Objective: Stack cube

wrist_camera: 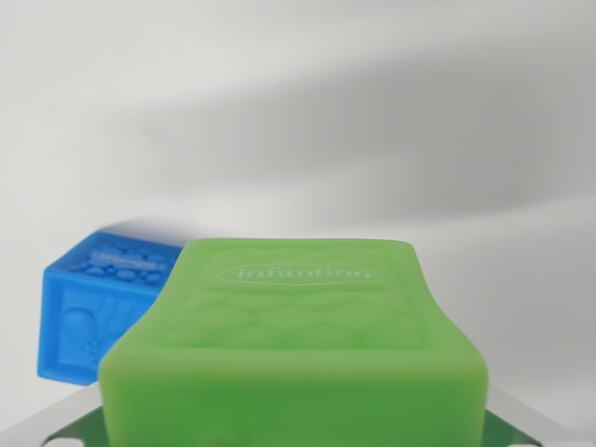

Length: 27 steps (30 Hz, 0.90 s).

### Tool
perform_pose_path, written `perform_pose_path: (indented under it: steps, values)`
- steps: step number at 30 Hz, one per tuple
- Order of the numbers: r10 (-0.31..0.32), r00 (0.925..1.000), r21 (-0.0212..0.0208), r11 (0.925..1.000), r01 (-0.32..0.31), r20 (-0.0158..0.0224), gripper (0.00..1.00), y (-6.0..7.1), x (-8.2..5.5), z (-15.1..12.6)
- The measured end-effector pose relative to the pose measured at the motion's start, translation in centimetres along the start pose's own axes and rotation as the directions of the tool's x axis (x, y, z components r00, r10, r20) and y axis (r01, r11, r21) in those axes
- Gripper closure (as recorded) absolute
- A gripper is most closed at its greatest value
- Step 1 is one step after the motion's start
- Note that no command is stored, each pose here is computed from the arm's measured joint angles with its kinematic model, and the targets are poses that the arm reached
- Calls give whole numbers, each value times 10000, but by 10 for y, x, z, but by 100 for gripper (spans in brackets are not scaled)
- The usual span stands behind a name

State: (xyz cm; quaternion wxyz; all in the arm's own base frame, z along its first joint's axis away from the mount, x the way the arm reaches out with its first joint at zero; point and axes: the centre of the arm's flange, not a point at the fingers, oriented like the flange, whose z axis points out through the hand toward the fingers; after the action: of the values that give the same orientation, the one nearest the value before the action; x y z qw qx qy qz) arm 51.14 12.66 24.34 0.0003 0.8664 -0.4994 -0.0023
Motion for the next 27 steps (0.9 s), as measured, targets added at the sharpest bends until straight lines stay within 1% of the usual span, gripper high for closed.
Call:
perform_pose_path:
  steps: [9,27]
  values:
    - [249,9997,7,9997,-249,-3,100,-5,-17,1]
    - [747,9972,4,9972,-747,-6,100,-14,-50,4]
